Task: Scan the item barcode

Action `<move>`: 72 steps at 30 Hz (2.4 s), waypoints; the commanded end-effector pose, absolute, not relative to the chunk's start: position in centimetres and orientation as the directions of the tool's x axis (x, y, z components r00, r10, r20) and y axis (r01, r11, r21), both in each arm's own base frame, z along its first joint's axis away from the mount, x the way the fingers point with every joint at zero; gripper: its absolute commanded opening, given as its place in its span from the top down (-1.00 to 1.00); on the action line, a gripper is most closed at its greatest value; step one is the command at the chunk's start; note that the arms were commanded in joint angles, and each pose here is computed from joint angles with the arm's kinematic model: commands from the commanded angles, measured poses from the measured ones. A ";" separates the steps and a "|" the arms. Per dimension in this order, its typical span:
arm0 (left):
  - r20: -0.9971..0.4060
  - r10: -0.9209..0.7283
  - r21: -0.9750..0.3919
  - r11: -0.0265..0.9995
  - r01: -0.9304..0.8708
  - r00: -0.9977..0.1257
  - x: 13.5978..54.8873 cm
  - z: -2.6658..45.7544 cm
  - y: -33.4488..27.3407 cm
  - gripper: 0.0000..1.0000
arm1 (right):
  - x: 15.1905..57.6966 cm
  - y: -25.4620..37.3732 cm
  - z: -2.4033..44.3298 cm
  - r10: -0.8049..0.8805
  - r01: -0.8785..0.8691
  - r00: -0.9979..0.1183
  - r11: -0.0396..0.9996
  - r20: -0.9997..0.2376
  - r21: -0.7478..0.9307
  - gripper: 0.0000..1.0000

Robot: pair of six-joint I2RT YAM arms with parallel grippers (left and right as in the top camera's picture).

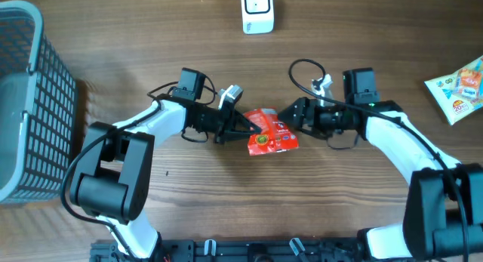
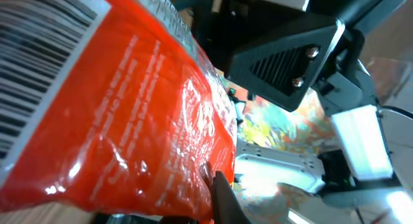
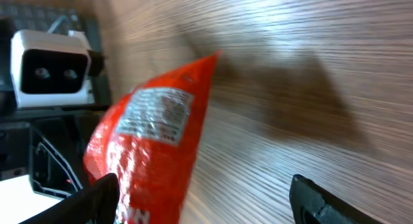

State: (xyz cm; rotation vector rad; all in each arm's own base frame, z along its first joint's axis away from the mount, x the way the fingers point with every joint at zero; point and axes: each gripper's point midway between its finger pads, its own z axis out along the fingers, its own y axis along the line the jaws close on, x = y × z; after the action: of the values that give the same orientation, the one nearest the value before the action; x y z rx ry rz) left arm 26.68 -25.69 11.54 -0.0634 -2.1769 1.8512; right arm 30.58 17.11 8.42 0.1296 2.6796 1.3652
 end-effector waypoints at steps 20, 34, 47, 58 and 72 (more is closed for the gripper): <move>0.191 0.305 -0.982 0.054 -0.183 -0.933 25.3 13.9 -26.3 0.92 | 30.6 21.4 9.5 0.184 0.217 -0.972 0.445 0.148 0.869 0.36; 0.227 0.010 -0.878 0.435 -0.200 -0.974 29.0 6.9 -22.4 -1.00 | 32.6 20.9 9.5 0.107 -0.093 -0.978 0.536 -0.177 0.839 0.91; 0.045 -0.391 -0.313 0.868 -0.385 -0.919 30.5 2.1 -10.5 -1.00 | 36.9 21.9 20.9 0.038 -0.719 -0.572 0.459 -0.820 0.522 0.91; -0.434 -0.410 -0.021 0.895 -0.446 -0.802 38.2 4.8 -2.7 -1.00 | 36.3 22.7 23.2 -0.124 -0.940 -0.072 0.340 -0.990 0.026 0.91; -0.424 -0.412 -0.035 0.897 -0.440 -0.806 38.1 4.8 -3.0 -1.00 | 39.6 18.6 26.8 -0.062 -0.875 0.057 0.478 -0.996 -0.080 0.91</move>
State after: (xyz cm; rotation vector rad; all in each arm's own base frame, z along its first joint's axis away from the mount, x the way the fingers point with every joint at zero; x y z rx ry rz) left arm 37.52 -3.36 3.69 0.7918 -3.4495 -0.1020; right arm 38.11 20.63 25.15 -0.9689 1.3877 0.8182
